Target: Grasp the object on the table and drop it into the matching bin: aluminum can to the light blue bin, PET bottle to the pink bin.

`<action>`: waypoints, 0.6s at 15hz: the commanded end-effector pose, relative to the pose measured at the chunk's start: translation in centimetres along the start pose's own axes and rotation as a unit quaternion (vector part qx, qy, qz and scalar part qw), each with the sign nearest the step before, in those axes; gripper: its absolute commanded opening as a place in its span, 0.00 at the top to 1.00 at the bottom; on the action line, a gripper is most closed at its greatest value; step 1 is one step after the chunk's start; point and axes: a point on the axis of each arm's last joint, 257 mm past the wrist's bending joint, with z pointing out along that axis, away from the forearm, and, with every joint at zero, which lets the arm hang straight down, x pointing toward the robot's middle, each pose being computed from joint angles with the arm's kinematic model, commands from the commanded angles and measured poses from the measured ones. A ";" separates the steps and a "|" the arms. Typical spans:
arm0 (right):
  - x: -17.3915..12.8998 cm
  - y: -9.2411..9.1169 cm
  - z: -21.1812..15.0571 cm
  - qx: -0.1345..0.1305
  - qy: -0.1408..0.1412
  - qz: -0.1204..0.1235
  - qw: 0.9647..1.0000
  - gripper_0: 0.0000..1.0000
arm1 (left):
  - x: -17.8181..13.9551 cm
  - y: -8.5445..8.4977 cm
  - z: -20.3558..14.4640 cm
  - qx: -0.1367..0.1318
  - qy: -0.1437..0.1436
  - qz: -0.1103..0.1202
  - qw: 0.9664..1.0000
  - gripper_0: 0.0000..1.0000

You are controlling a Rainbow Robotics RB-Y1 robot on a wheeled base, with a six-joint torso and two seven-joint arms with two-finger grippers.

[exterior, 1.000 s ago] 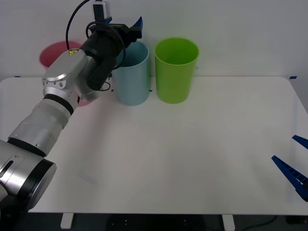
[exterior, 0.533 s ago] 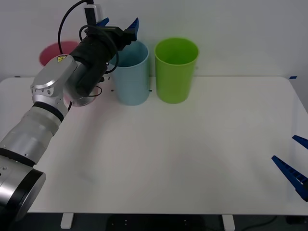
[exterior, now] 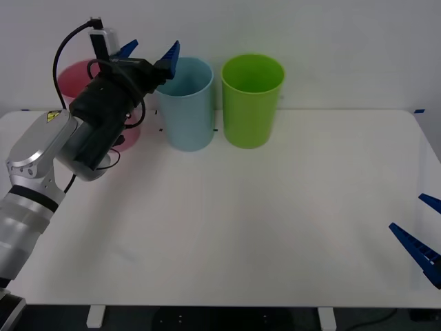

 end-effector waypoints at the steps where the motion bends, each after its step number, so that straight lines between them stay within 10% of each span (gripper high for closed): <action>1: 0.0 0.0 0.0 0.000 0.000 0.000 1.000 0.00 | -0.3 1.0 -3.2 0.009 -0.003 0.002 1.000 0.00; 9: 0.0 0.0 0.0 0.000 0.000 0.000 1.000 0.00 | -0.7 5.4 -14.6 0.047 0.004 0.029 0.998 0.00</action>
